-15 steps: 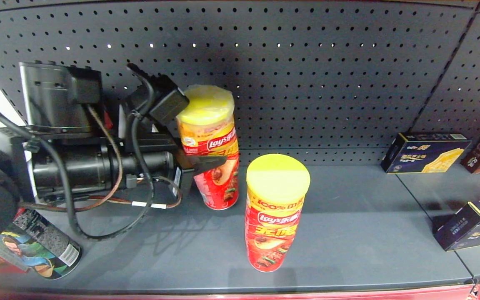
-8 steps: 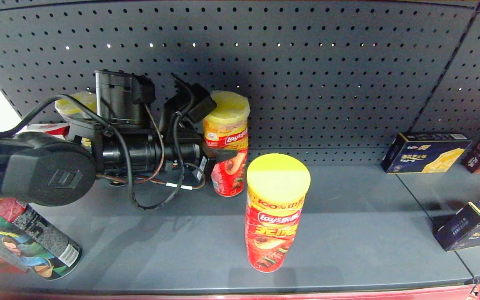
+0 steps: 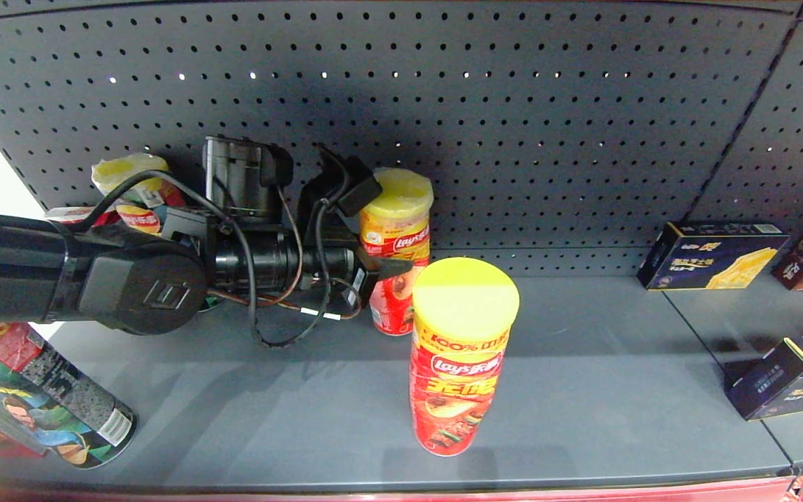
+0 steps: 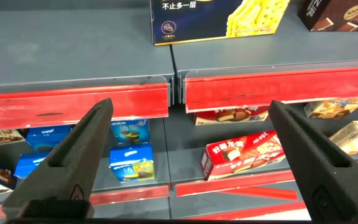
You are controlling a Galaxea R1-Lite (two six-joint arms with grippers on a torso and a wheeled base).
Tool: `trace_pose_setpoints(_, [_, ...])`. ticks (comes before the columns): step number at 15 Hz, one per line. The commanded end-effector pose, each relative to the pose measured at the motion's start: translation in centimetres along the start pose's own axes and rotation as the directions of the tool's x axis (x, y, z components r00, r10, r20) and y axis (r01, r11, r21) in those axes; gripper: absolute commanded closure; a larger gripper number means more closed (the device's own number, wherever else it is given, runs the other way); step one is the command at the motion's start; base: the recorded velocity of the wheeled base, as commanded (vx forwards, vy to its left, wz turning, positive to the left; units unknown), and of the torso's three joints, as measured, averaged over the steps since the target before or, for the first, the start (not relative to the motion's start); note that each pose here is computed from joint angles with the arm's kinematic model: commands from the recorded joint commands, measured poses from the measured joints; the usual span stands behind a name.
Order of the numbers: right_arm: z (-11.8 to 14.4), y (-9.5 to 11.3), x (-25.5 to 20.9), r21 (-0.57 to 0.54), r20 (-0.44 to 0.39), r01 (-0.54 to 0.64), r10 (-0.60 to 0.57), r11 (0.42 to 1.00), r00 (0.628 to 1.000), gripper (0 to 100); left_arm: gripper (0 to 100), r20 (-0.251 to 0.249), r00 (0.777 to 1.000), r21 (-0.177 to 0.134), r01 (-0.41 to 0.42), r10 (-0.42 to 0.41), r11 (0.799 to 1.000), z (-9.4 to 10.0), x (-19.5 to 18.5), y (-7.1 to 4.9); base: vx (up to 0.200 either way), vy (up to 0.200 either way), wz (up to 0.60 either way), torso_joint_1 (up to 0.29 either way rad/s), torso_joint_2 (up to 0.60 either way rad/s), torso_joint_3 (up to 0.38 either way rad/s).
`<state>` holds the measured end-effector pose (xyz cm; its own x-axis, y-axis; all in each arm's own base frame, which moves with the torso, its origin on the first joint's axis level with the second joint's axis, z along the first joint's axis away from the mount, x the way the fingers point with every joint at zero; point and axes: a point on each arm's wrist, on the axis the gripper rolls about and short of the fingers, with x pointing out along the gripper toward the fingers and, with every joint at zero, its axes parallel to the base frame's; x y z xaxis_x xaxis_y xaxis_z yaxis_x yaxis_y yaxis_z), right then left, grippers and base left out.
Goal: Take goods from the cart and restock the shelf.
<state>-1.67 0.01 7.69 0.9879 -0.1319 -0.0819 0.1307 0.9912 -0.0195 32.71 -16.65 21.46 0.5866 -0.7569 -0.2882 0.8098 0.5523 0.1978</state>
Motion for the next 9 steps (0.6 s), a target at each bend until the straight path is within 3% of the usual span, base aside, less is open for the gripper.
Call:
trace_pose_setpoints(1, [0.0,0.0,0.0,0.0,-0.004,-0.001,0.001,1.0,1.0,0,100,-0.006,1.0,-0.005,0.003,-0.003,1.0,-0.3,0.4,0.1,0.0,0.0,0.0,0.0,0.0,0.0])
trace_pose_setpoints(5, [0.0,0.0,0.0,0.0,-0.004,-0.001,0.001,1.0,1.0,0,100,-0.028,1.0,-0.011,0.013,-0.013,1.0,-1.2,1.2,0.1,0.0,0.0,0.0,0.0,0.0,0.0])
trace_pose_setpoints(6, [0.0,0.0,0.0,0.0,-0.004,-0.001,0.001,1.0,1.0,0,0,-0.03,0.999,-0.009,0.015,-0.016,1.0,-1.2,1.3,0.1,0.0,0.0,0.0,0.0,0.0,0.0])
trace_pose_setpoints(9, [0.0,0.0,0.0,0.0,-0.004,-0.001,0.001,1.0,1.0,0,0,-0.025,1.0,-0.011,0.015,-0.015,1.0,-1.2,1.5,0.0,0.0,0.0,0.0,0.0,0.0,0.0])
